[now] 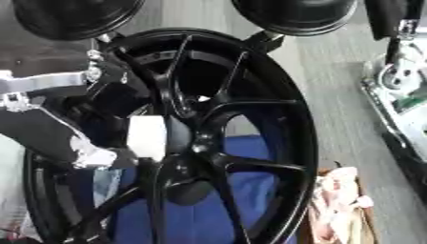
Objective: Pull the pin out of the wheel hub.
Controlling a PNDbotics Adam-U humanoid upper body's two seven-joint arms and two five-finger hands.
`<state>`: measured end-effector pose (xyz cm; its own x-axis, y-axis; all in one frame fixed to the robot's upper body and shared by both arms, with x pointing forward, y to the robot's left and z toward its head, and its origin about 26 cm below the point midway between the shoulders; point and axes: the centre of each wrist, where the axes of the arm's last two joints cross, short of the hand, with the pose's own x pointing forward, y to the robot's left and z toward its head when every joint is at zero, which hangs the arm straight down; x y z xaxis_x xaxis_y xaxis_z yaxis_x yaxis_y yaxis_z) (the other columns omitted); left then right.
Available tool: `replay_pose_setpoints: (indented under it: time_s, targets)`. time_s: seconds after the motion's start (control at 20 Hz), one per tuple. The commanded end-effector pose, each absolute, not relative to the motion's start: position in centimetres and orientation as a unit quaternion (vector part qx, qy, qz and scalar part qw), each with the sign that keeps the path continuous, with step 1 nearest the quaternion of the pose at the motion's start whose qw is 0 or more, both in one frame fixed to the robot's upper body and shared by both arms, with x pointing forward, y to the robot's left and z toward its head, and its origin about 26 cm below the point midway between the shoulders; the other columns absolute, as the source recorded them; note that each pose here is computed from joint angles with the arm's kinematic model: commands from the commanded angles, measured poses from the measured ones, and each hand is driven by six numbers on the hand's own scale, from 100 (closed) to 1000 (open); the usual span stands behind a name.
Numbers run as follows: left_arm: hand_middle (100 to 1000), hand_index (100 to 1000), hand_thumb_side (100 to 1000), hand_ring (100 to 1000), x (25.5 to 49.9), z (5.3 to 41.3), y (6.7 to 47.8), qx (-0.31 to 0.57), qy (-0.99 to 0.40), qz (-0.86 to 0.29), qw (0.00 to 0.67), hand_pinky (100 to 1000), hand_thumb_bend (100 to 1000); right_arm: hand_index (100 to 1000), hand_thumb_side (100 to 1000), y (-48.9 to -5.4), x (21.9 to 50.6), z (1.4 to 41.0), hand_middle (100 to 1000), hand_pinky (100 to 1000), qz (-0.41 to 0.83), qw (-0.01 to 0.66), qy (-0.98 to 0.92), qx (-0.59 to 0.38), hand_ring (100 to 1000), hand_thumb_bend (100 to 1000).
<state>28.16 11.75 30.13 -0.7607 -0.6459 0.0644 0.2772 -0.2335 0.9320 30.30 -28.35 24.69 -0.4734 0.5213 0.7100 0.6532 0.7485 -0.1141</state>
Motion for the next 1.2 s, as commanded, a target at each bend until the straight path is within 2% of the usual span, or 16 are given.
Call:
replay_pose_setpoints:
  time_s: [0.05, 0.5, 1.05, 1.2]
  targets:
    - [739, 858, 637, 836, 27.95, 30.52, 11.85, 0.180, -0.535, -0.765, 0.310, 1000, 514, 587, 636, -28.41, 29.99, 25.67, 602, 506, -0.124, 0.375, -0.837, -0.378, 603, 100]
    - [720, 841, 614, 824, 27.94, 30.34, 11.71, 0.177, -0.537, -0.762, 0.317, 1000, 475, 586, 650, -28.32, 30.02, 25.56, 603, 506, -0.129, 0.378, -0.839, -0.370, 603, 100]
    - [731, 849, 578, 826, 27.77, 30.04, 11.10, 0.173, -0.535, -0.761, 0.322, 1000, 470, 587, 660, -28.19, 30.05, 25.50, 604, 507, -0.133, 0.377, -0.841, -0.364, 604, 100]
    - [724, 843, 539, 820, 27.73, 29.88, 10.95, 0.174, -0.532, -0.762, 0.326, 995, 464, 587, 668, -28.17, 30.06, 25.47, 604, 507, -0.135, 0.377, -0.842, -0.362, 604, 100]
